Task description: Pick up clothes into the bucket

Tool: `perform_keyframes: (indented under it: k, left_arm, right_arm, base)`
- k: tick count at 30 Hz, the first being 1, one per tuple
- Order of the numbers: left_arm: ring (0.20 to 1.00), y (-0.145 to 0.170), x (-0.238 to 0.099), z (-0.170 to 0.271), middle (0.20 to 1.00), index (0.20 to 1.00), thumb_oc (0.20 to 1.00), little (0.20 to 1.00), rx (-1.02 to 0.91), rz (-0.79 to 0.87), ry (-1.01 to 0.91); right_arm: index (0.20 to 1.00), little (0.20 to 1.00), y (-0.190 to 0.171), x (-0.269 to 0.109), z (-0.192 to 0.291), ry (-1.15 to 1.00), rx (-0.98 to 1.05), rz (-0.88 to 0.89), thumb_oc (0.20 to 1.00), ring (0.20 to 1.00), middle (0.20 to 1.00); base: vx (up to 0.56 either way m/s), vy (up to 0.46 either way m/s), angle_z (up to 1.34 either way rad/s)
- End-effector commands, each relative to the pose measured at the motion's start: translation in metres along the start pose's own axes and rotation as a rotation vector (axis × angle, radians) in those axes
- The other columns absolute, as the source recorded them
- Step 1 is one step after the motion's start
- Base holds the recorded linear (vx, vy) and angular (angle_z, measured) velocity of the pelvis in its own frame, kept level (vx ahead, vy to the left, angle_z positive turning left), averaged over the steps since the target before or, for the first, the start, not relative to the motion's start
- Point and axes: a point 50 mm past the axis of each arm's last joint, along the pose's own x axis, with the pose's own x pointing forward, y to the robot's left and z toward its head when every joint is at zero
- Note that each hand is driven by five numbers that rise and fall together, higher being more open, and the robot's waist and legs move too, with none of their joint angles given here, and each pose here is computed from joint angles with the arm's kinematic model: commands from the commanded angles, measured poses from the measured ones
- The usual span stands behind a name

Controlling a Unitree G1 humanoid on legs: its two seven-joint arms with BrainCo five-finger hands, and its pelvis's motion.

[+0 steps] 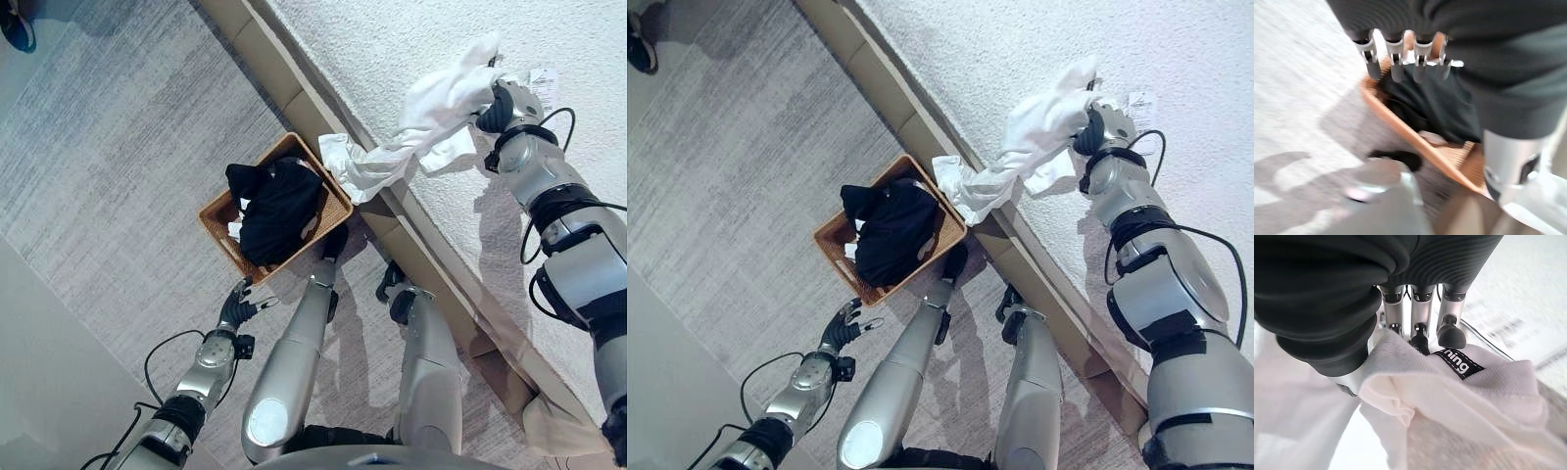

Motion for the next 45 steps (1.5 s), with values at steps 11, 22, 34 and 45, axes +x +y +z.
perform_keyframes:
  k: [11, 22, 34, 45]
  left_arm:
    - [1.0, 0.017, 0.008, 0.089, 1.0, 1.0, 1.0, 1.0, 0.362, 0.042, -0.399]
    - [1.0, 0.022, -0.003, 0.107, 1.0, 1.0, 1.0, 1.0, 0.378, 0.0, -0.471]
    - [1.0, -0.037, -0.002, 0.113, 1.0, 1.0, 1.0, 1.0, 0.292, -0.325, -0.464]
    - [1.0, -0.125, -0.011, 0.137, 1.0, 1.0, 1.0, 1.0, 0.088, -0.821, -0.404]
  right_arm:
    - [0.2, 0.2, -0.014, -0.027, 0.033, -0.338, 0.05, -0.038, 0.2, 0.2, 0.2]
    - [0.2, 0.2, 0.024, -0.087, 0.005, -0.378, 0.22, 0.207, 0.2, 0.2, 0.2]
    - [0.2, 0.2, 0.027, -0.123, 0.043, -0.565, 0.585, 0.524, 0.2, 0.2, 0.2]
    - [0.2, 0.2, 0.014, -0.145, 0.099, -0.822, 0.764, 0.662, 0.2, 0.2, 0.2]
  base:
    - [0.04, 0.054, -0.23]
    - [0.13, -0.032, -0.17]
    - [0.09, -0.03, -0.04]
    - [0.02, -0.001, -0.08]
